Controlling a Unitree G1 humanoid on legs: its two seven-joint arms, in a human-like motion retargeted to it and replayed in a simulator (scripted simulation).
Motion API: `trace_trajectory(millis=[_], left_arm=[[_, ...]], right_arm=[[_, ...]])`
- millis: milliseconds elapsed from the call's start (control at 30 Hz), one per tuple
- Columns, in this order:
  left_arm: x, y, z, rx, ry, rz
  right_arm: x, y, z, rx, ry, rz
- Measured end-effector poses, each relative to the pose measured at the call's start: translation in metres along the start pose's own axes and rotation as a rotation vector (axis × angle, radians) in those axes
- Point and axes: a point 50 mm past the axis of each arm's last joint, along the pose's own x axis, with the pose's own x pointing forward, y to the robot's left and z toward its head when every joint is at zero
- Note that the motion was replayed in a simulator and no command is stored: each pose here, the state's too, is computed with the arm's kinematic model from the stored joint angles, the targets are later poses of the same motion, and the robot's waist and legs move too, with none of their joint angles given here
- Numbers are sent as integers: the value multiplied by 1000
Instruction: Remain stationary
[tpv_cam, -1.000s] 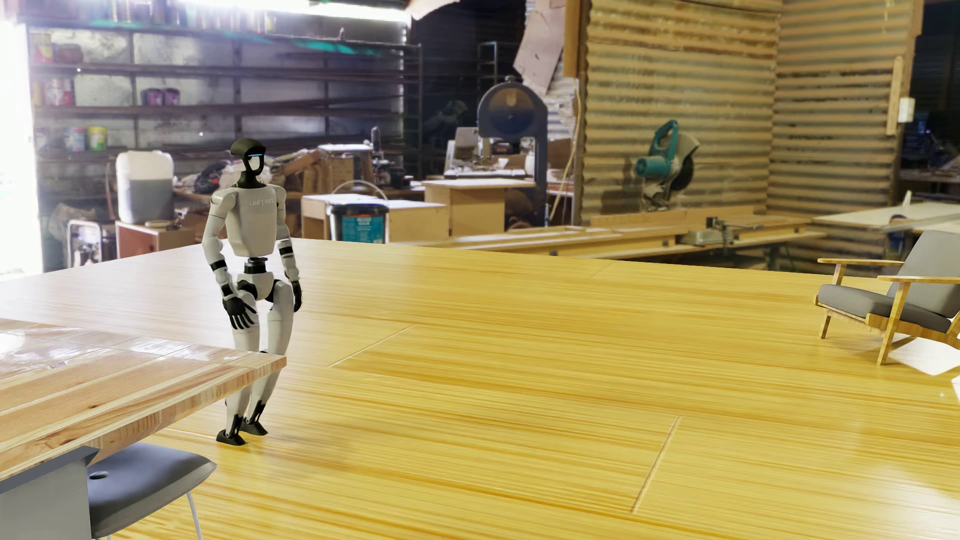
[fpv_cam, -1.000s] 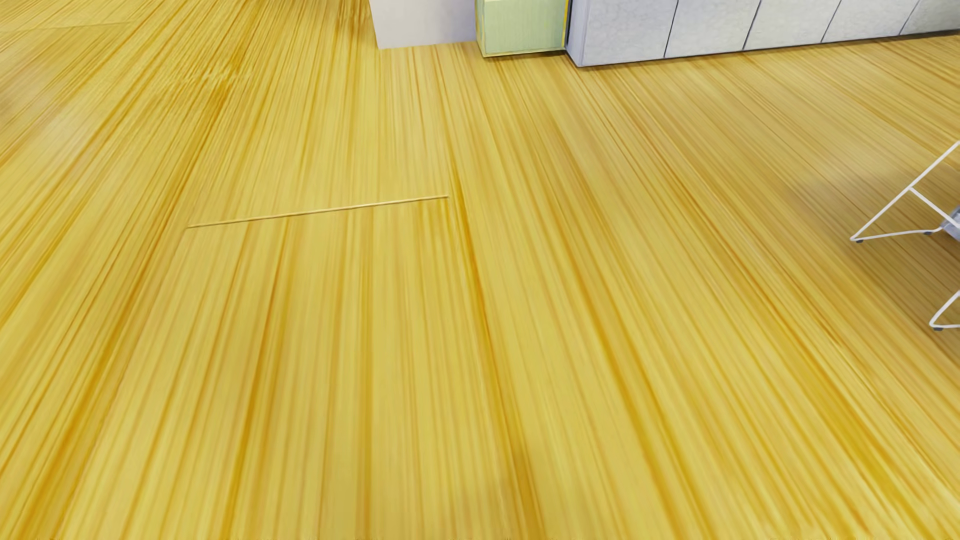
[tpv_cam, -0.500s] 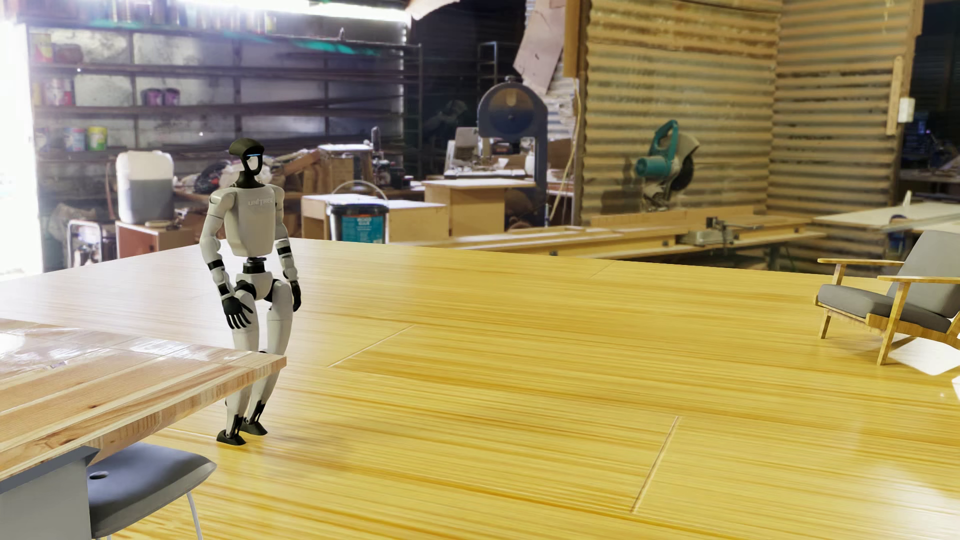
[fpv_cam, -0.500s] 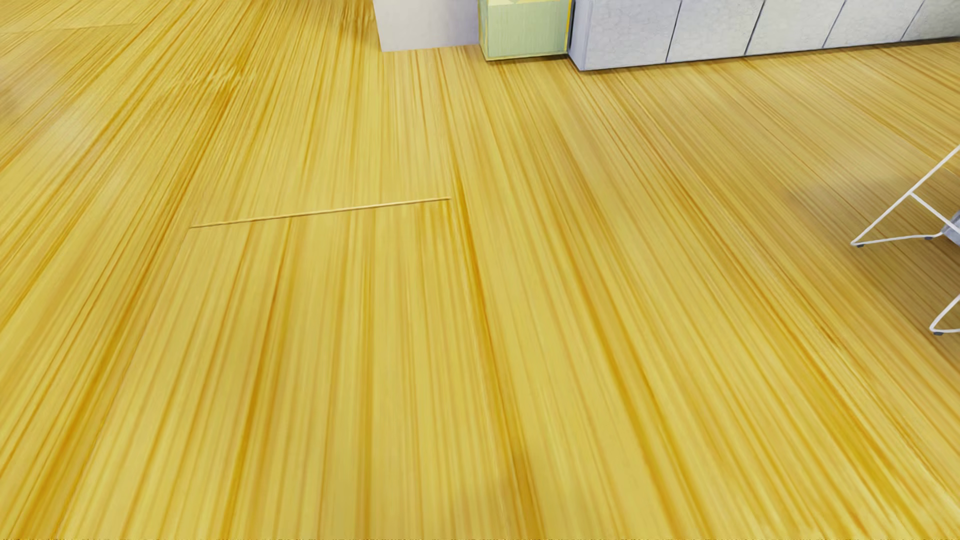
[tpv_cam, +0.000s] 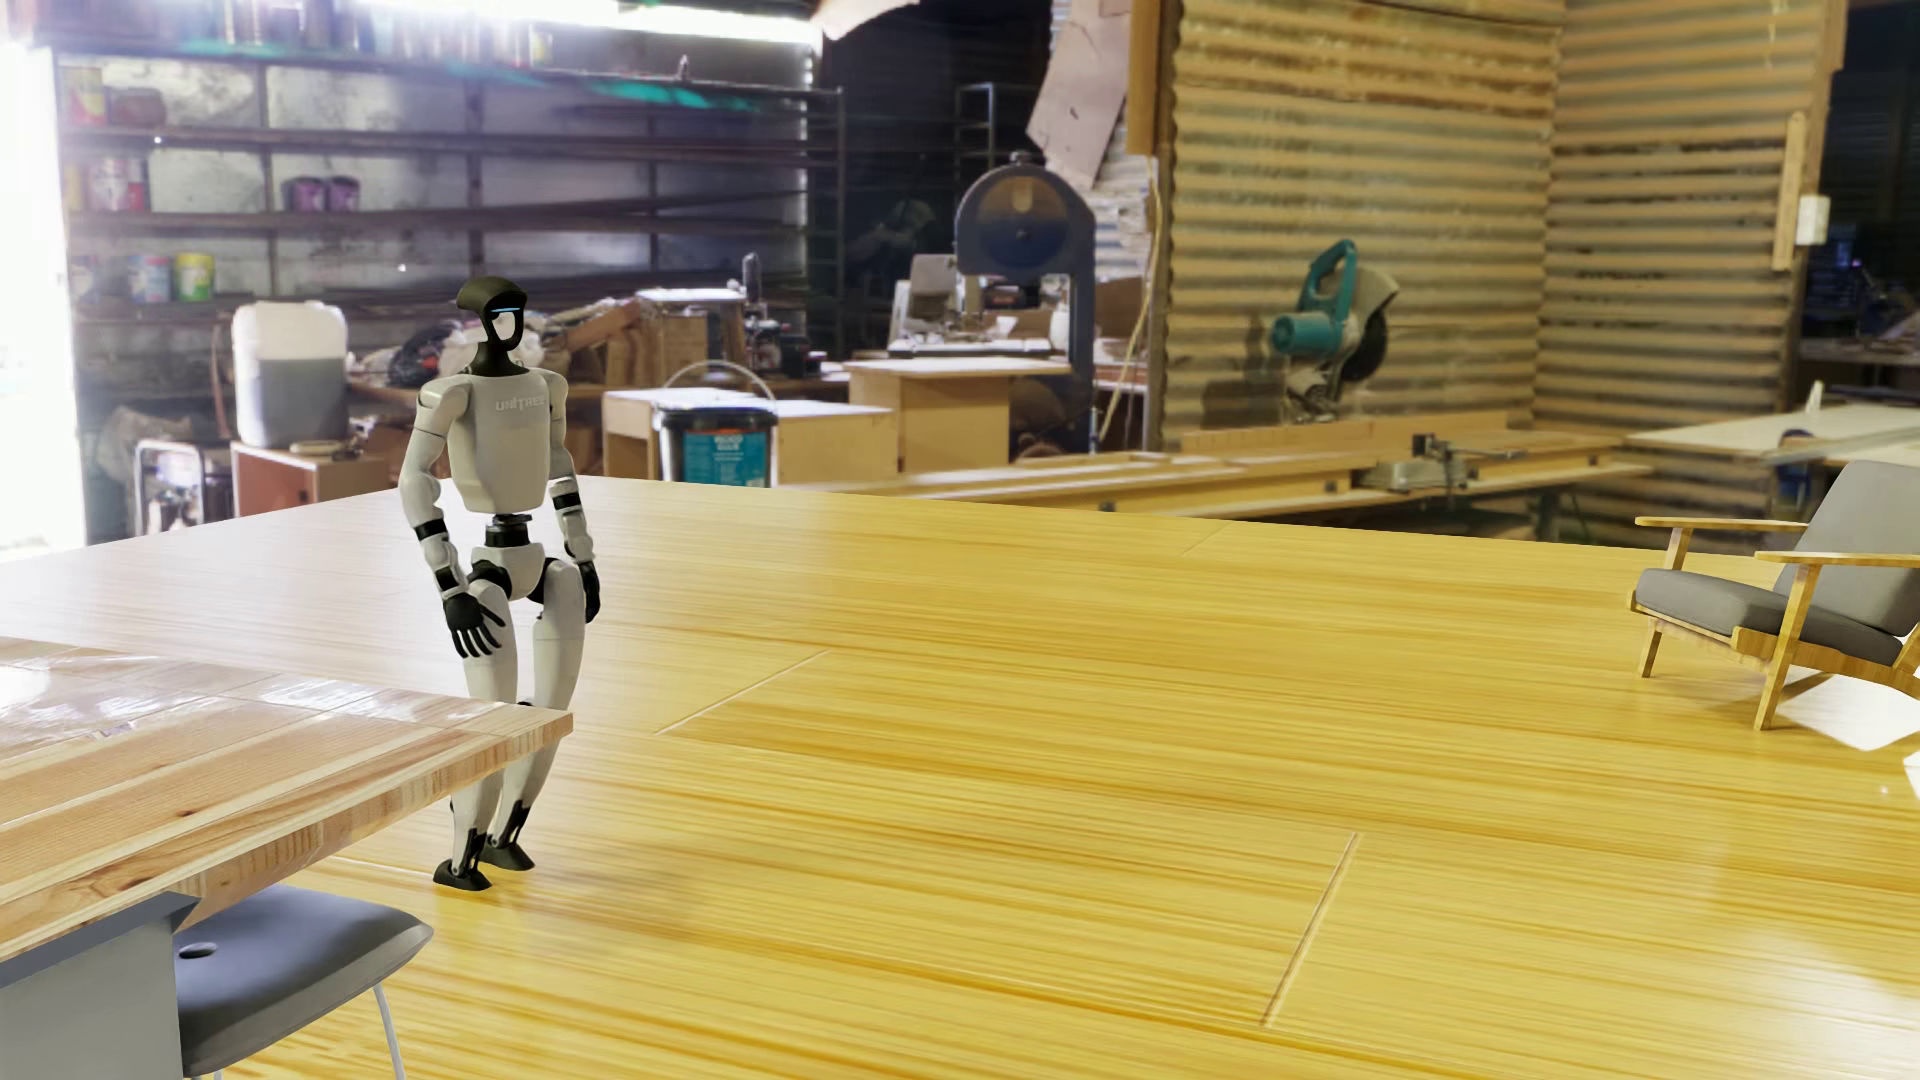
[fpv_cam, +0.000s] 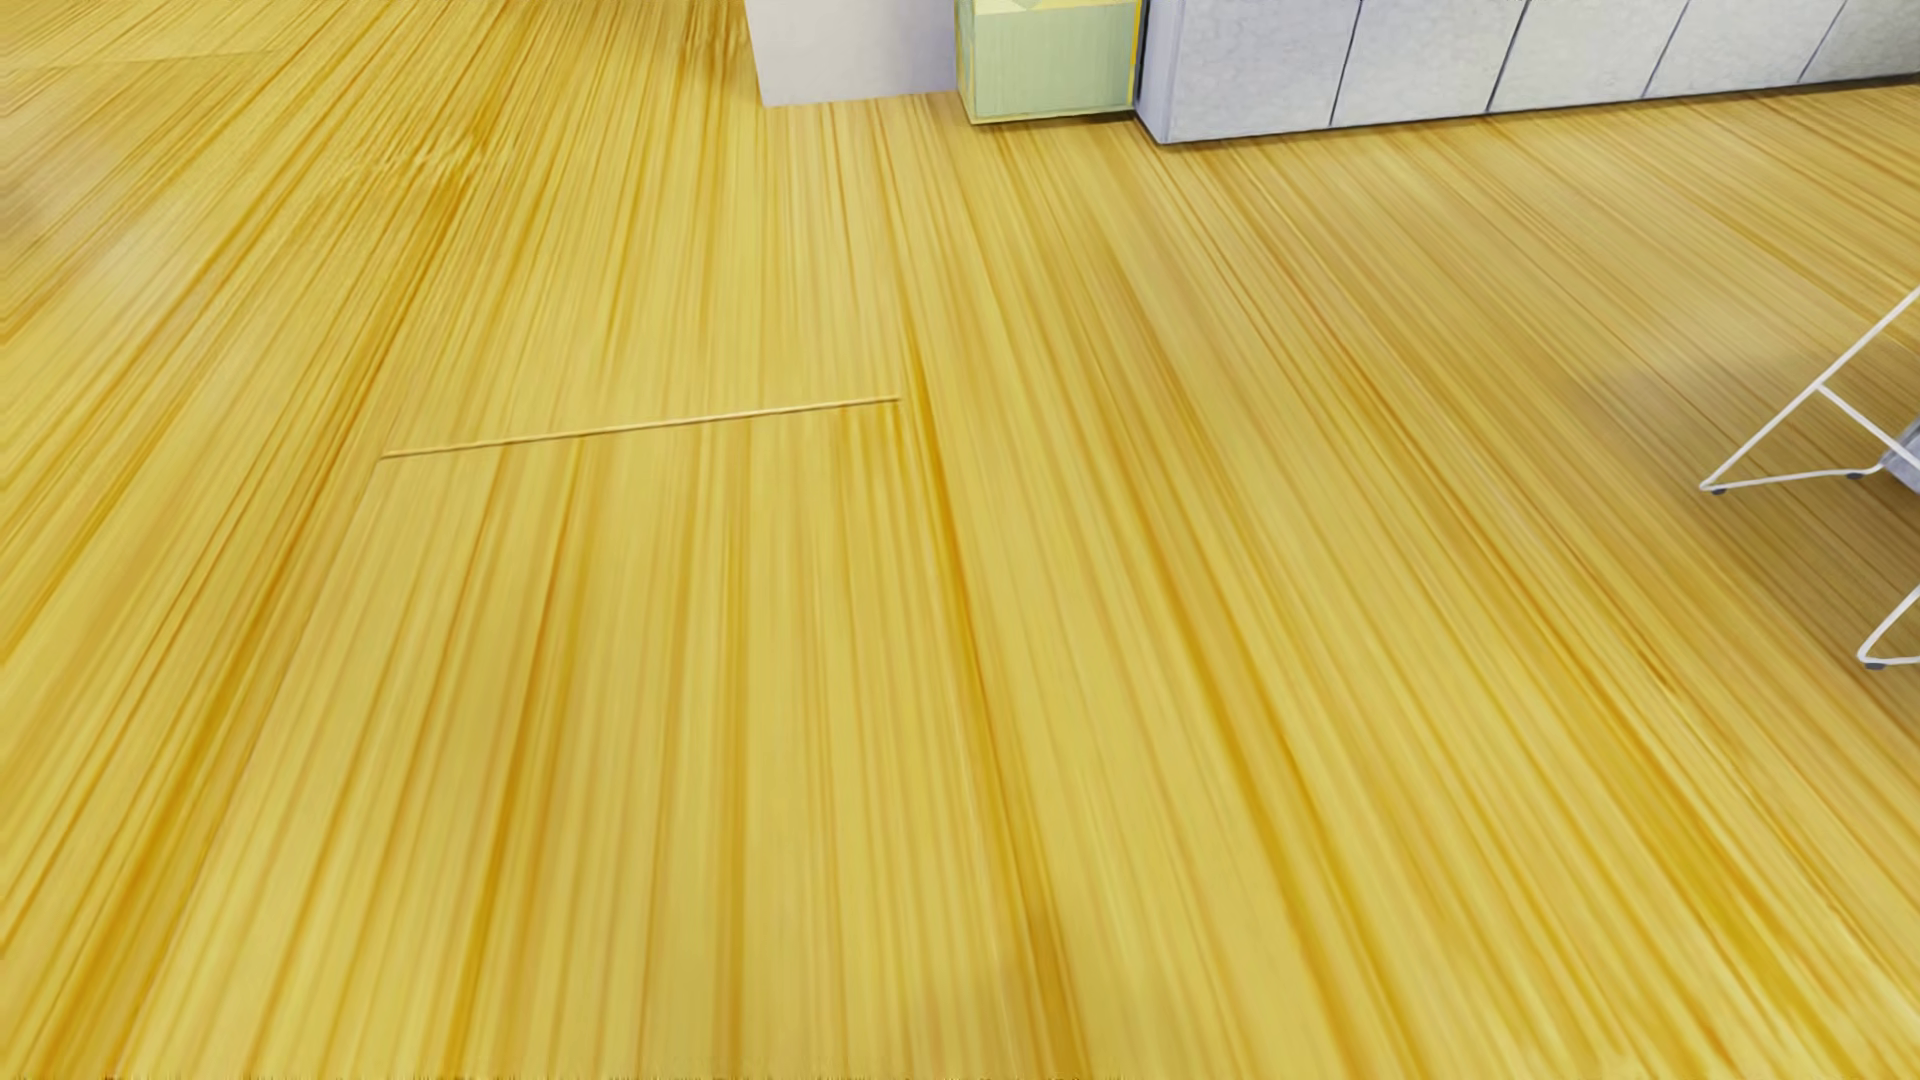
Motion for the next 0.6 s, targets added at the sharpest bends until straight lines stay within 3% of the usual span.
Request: trace_trajectory(millis=[600], left_arm=[[1, -1, 2, 19, -1, -8]], right_arm=[[1, 2, 4, -32, -8, 14]])
